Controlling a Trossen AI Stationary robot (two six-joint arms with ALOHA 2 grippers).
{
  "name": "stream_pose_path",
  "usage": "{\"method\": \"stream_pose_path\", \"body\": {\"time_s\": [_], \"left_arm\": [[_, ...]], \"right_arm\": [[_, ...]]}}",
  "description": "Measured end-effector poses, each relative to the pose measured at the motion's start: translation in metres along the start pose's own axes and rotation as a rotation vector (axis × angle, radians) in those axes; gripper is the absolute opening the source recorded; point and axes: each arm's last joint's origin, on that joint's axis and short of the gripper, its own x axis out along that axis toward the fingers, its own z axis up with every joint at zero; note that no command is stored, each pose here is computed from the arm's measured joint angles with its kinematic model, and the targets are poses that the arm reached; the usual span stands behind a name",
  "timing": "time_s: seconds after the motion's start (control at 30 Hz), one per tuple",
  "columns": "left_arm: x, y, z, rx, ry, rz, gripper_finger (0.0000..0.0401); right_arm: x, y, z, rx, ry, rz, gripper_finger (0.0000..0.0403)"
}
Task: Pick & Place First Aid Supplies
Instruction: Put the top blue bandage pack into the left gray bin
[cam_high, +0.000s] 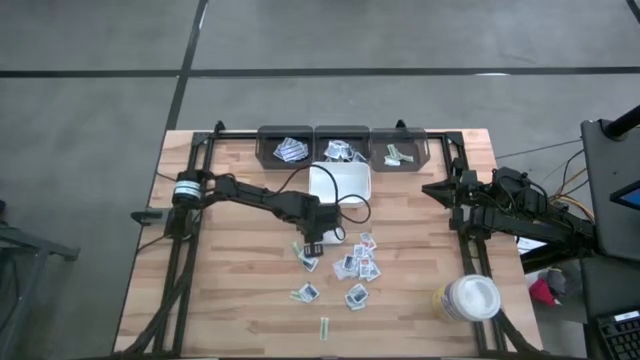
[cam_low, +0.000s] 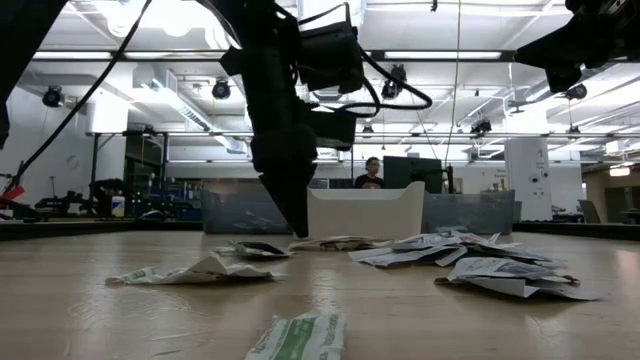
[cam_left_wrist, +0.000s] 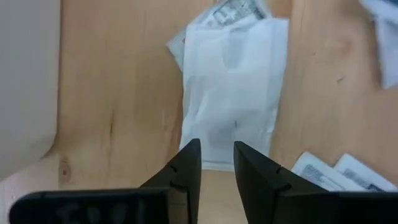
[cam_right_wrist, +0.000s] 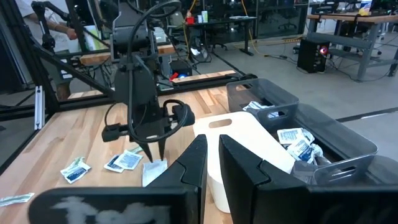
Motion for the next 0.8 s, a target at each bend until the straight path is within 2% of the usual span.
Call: {"method": "stream_pose_path", "body": {"time_s": [0.57,0.8], "left_arm": [[0.026,0.001,-0.001,-0.01,0.028,0.048,0.0086],[0.036,-0.002,-0.002,-0.048,0.036,0.056,0.0026]], "right_arm": [[0.0,0.0,0.0,0.0,-0.001,0.0,0.0038],[0.0,0.0,0.0,0.0,0.0,0.0,0.0038]]}}
